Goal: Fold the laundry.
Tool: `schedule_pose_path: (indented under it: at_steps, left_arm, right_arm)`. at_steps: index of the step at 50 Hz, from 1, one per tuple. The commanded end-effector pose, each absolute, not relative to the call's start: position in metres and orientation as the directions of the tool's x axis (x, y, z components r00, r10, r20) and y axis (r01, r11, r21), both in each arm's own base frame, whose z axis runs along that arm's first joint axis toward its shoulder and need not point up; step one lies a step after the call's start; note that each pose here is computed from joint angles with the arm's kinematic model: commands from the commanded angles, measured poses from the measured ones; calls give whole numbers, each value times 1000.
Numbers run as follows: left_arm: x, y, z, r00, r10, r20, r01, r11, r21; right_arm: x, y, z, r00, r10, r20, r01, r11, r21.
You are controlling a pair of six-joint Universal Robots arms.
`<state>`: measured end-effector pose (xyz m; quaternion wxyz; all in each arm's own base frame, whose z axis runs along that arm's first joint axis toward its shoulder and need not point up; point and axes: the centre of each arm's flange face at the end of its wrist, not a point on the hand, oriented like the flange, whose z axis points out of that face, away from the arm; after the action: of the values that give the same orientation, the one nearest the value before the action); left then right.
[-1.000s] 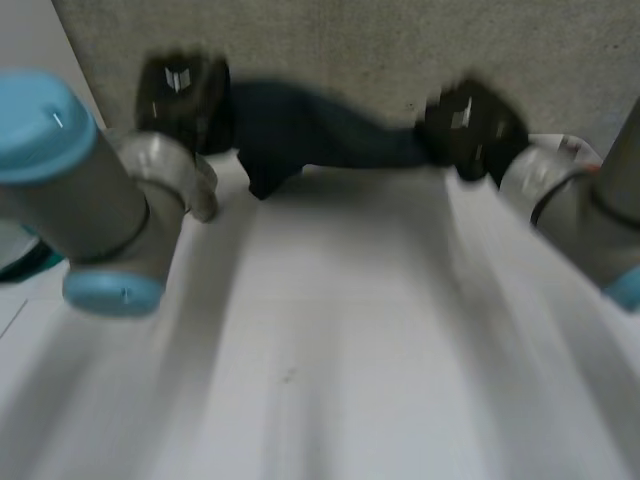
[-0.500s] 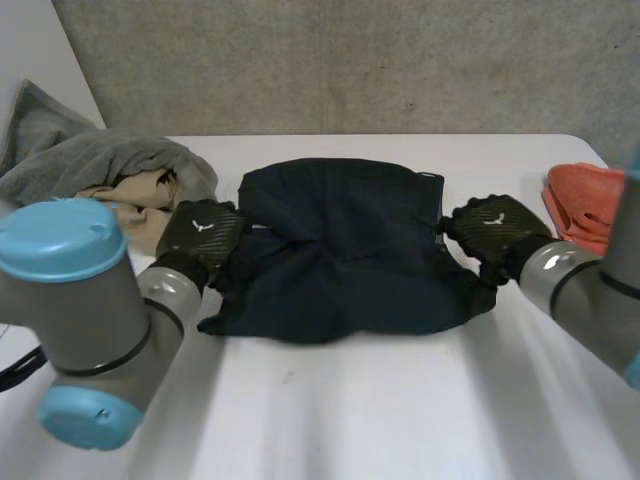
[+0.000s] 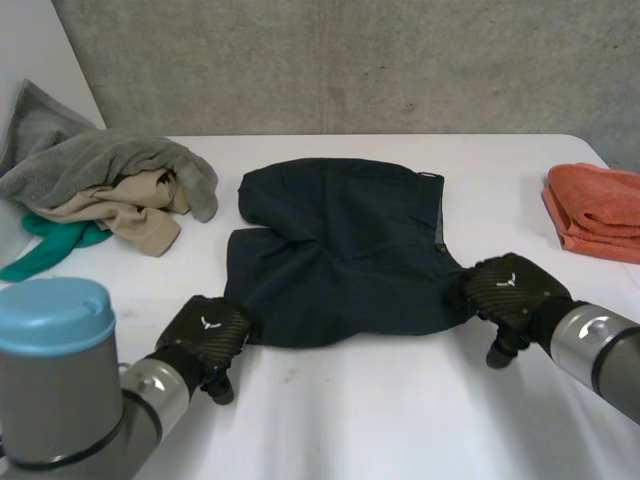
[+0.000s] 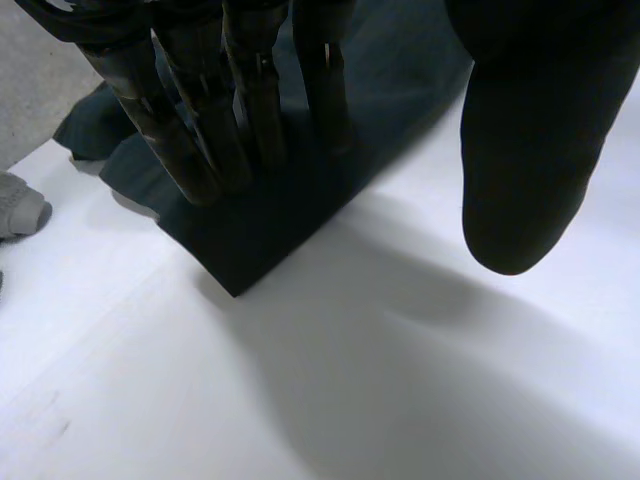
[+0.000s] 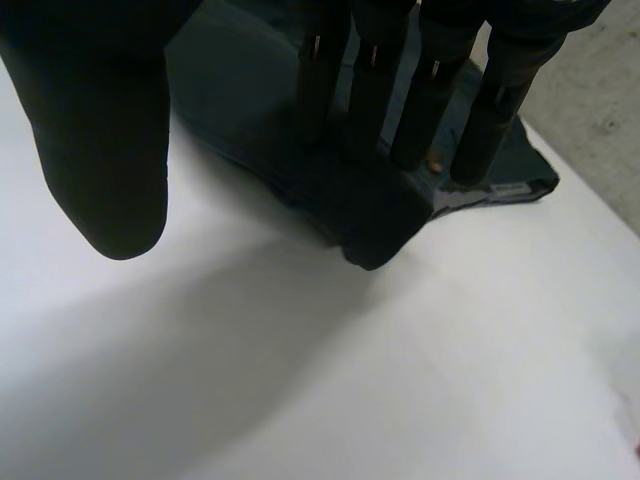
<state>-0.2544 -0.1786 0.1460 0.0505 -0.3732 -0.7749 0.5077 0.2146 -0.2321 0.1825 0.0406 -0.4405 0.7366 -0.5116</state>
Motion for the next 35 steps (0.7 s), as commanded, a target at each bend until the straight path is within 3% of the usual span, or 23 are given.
schedule_pose_path:
  at_steps: [1,7,17,31,35]
  left_arm:
    - [-271,-212,133,-730,604,-320,528,201,-825]
    - [-283,-249,128,-767,524,-370,529,192,-827]
    - [-299,-282,129,-749,475,-461,575,120,-809]
    - [-313,-300,110,-694,501,-518,636,87,-767]
    - [-318,-301,106,-668,512,-541,658,67,-750]
  right_arm:
    - [220,-279,160,-641,-636,430,-563,8,-827]
    - [232,-296,151,-625,-643,442,-555,-32,-831]
    - [250,-309,137,-602,-654,457,-558,-65,-827]
    - [257,-319,151,-644,-597,477,-549,-73,-833]
    - [255,-318,164,-682,-592,429,-512,-31,-858]
